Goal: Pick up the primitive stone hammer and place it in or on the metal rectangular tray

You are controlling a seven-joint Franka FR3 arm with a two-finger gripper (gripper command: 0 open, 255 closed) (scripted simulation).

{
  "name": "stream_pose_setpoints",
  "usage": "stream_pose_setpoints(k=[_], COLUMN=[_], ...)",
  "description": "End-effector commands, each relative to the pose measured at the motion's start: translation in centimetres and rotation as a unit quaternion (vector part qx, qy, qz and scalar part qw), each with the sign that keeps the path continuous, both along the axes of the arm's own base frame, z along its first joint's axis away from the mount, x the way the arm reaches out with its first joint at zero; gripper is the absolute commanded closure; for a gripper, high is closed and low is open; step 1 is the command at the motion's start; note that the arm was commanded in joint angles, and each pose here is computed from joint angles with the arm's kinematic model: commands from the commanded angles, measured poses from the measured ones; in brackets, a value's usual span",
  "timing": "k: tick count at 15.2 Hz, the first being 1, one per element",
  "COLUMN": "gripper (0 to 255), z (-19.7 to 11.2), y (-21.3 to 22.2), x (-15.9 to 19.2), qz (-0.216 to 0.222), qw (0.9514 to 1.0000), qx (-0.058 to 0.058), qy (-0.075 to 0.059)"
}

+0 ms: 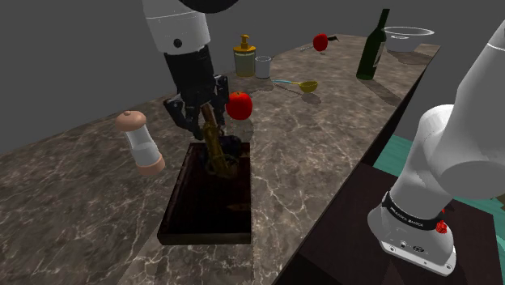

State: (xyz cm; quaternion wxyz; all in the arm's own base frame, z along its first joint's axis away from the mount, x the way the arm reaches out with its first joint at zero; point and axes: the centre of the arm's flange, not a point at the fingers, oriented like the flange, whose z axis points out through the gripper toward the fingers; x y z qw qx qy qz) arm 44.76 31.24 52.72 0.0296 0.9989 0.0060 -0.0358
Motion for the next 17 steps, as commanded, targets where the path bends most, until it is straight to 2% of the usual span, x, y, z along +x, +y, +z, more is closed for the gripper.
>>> stream_pose_setpoints(k=[1,3,17], gripper=[255,255,255], z=[0.4,0.6,-6.8], y=[2.3,4.6,4.6], x=[-1.7,-3.5,-3.5], qz=[-0.001,-0.001,-0.001], qw=[1.0,1.0,1.0], qx=[0.0,0.0,0.0], qy=[0.0,0.0,0.0])
